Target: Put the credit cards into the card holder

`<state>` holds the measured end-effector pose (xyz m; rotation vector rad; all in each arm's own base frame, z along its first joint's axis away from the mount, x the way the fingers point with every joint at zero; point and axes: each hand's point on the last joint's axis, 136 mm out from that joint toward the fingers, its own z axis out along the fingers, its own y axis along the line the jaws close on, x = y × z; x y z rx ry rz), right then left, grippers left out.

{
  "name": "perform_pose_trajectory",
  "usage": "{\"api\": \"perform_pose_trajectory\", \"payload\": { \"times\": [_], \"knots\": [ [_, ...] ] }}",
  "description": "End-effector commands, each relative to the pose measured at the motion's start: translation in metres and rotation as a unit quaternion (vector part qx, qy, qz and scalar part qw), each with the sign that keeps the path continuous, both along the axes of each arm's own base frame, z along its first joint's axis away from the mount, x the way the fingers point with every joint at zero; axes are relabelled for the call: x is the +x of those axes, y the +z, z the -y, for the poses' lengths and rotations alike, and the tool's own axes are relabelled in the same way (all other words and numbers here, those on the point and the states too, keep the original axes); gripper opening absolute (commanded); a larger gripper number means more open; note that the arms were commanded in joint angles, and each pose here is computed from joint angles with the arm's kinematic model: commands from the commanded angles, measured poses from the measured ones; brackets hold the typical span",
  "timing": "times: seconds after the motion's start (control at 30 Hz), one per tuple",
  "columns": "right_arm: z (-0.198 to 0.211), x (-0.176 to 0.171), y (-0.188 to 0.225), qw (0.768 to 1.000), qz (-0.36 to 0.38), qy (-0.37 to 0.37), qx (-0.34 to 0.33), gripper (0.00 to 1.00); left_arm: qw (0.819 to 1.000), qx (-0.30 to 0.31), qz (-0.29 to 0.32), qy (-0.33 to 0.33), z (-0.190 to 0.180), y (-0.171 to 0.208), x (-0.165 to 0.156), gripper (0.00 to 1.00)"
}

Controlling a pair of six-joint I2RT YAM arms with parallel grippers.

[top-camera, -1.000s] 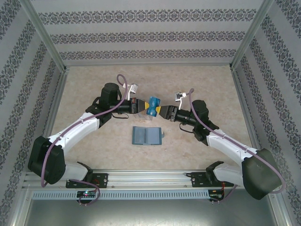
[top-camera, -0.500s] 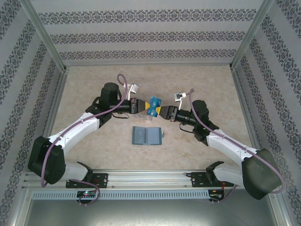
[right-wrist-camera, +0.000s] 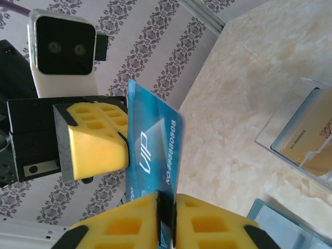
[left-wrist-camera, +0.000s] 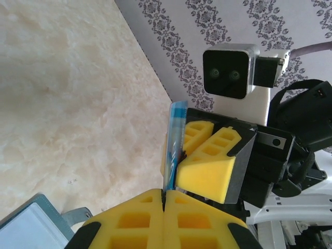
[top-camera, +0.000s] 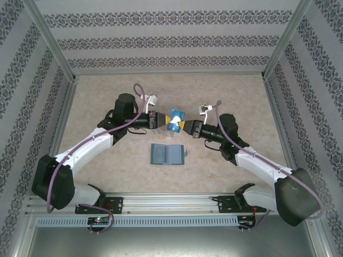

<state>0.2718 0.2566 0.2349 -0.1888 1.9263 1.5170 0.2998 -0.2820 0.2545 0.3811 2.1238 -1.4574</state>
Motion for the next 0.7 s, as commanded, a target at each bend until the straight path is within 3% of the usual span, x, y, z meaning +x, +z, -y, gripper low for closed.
{"api": "perform_pose_trajectory", "payload": {
  "times": [0.0, 0.07, 0.13, 0.17, 0.2, 0.27, 0.33, 0.4, 0.47, 0.5, 0.6, 0.67],
  "knots": [
    [0.0, -0.003, 0.003, 1.0, 0.015, 0.008, 0.005, 0.05, 1.0, 0.007, 0.027, -0.01, 0.003, 0.016, -0.003, 0.0],
    [0.0, -0.004, -0.002, 1.0, 0.008, 0.009, 0.0, 0.0, 0.999, 0.027, 0.03, 0.001, -0.001, 0.013, -0.001, 0.22],
    [0.0, -0.007, -0.01, 1.0, -0.006, 0.015, -0.007, 0.0, 0.998, 0.051, 0.033, 0.016, -0.008, 0.009, 0.001, 0.52],
    [0.0, -0.009, -0.017, 1.0, -0.016, 0.018, -0.011, 0.0, 0.997, 0.07, 0.033, 0.026, -0.012, 0.005, 0.003, 0.61],
    [0.0, -0.011, -0.023, 0.999, -0.028, 0.02, -0.015, 0.0, 0.994, 0.096, 0.031, 0.043, -0.019, -0.002, 0.006, 0.64],
    [0.0, -0.015, -0.042, 0.998, -0.055, 0.019, -0.031, 0.0, 0.982, 0.167, 0.014, 0.09, -0.04, -0.025, 0.013, 0.62],
    [-0.003, -0.022, -0.065, 0.995, -0.08, 0.025, -0.057, 0.0, 0.958, 0.25, -0.011, 0.138, -0.068, -0.055, 0.016, 0.61],
    [-0.005, -0.028, -0.081, 0.992, -0.103, 0.031, -0.067, 0.0, 0.944, 0.294, -0.034, 0.144, -0.08, -0.078, 0.012, 0.64],
    [-0.008, -0.034, -0.096, 0.988, -0.127, 0.037, -0.08, 0.0, 0.938, 0.314, -0.055, 0.137, -0.085, -0.096, 0.004, 0.93],
    [-0.009, -0.037, -0.106, 0.985, -0.138, 0.04, -0.096, 0.0, 0.935, 0.322, -0.066, 0.136, -0.087, -0.106, 0.0, 1.0],
    [-0.014, -0.053, -0.138, 0.97, -0.167, 0.053, -0.167, 0.0, 0.92, 0.355, -0.094, 0.139, -0.099, -0.134, -0.011, 1.0],
    [-0.023, -0.06, -0.147, 0.966, -0.182, 0.072, -0.168, 0.0, 0.91, 0.373, -0.111, 0.139, -0.105, -0.148, -0.02, 1.0]
  ]
}}
